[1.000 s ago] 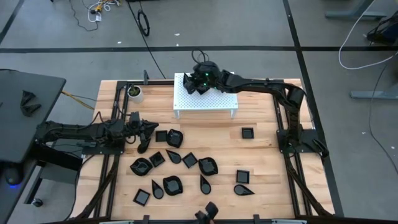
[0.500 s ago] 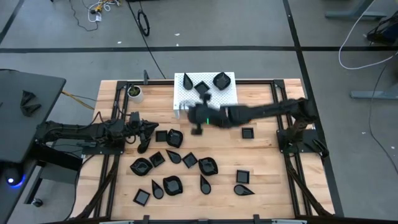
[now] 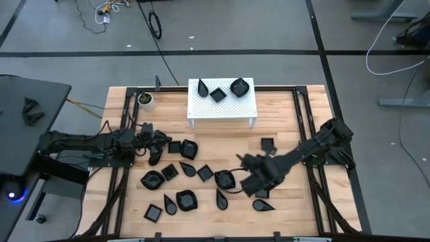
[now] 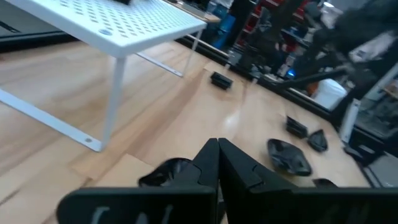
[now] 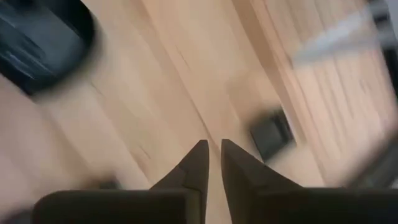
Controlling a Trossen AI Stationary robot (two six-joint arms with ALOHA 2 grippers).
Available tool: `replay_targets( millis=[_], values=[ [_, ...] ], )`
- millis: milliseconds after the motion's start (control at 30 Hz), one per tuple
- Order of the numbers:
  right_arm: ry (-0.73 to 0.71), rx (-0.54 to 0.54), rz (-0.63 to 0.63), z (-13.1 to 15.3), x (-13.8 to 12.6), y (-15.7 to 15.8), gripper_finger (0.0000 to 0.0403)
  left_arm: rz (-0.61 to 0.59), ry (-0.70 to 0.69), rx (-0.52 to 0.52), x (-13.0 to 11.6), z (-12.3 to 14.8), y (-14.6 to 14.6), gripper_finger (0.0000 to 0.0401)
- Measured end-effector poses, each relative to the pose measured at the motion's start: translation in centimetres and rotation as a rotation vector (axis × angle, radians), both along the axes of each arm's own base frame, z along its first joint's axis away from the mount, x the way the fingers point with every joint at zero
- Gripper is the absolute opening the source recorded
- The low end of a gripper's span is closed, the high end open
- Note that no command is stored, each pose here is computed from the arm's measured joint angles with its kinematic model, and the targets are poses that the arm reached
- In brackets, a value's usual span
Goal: Pick & Place Mini shaped plates
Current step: Stack the black square plate on top of the other black square plate on the shelf
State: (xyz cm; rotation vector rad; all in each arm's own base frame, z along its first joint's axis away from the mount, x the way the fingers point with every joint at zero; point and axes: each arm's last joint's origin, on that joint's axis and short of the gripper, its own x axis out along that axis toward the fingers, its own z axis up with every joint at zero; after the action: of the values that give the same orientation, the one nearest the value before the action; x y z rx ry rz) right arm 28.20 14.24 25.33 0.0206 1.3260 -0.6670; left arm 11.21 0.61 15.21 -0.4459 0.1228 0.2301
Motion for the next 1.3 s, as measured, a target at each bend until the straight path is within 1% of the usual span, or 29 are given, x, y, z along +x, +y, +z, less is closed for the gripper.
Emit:
replay_targets(
  millis=[100, 200, 300, 400, 467, 567, 700, 833, 1000, 1100, 1200, 1267, 1300],
  values=[
    [0.095, 0.007, 0.001, -1.6, -2.1, -0.4, 0.0062, -0.041, -0.007, -0.032, 0.0, 0.0, -0.1, 0.0007],
    [0.136, 0.06, 0.048, -3.6, -4.0, -1.7, 0.0087, -0.096, -0.014, -0.057, 0.1, 0.1, -0.3, 0.0007],
    [0.086, 0.109, 0.116, -4.7, -5.8, -3.8, 0.0117, -0.126, -0.02, -0.069, 0.1, 0.1, -0.6, 0.0007],
    [0.003, 0.149, 0.144, -5.8, -7.1, -5.9, 0.0142, -0.141, -0.028, -0.066, 0.1, 0.2, -0.9, 0.0007],
    [-0.038, 0.161, 0.172, -6.8, -7.6, -7.2, 0.0152, -0.131, -0.028, -0.06, 0.1, 0.2, -1.0, 0.0007],
    [-0.055, 0.15, 0.222, -8.8, -8.0, -9.0, 0.0155, -0.096, -0.029, -0.051, 0.0, 0.2, -1.1, 0.0007],
    [-0.029, 0.12, 0.261, -10.6, -8.4, -10.6, 0.0145, -0.088, -0.029, -0.046, 0.0, 0.2, -1.2, 0.0007],
    [0.012, 0.107, 0.296, -11.3, -8.7, -11.4, 0.0126, -0.098, -0.03, -0.045, 0.0, 0.2, -1.4, 0.0007],
    [0.053, 0.093, 0.353, -11.9, -9.1, -11.7, 0.009, -0.086, -0.03, -0.043, 0.0, 0.2, -1.4, 0.0007],
    [0.06, 0.092, 0.401, -12.3, -9.3, -11.8, 0.0057, -0.086, -0.03, -0.043, 0.0, 0.2, -1.4, 0.0007],
    [0.06, 0.089, 0.41, -12.2, -9.2, -11.8, 0.0018, -0.086, -0.03, -0.043, 0.0, 0.2, -1.4, 0.0007],
    [0.027, 0.094, 0.382, -11.5, -8.6, -11.5, 0.0007, -0.086, -0.03, -0.043, 0.0, 0.2, -1.4, 0.0007],
    [-0.011, 0.105, 0.362, -10.8, -8.0, -11.2, 0.0008, -0.086, -0.03, -0.043, 0.0, 0.2, -1.4, 0.0007]
  ],
)
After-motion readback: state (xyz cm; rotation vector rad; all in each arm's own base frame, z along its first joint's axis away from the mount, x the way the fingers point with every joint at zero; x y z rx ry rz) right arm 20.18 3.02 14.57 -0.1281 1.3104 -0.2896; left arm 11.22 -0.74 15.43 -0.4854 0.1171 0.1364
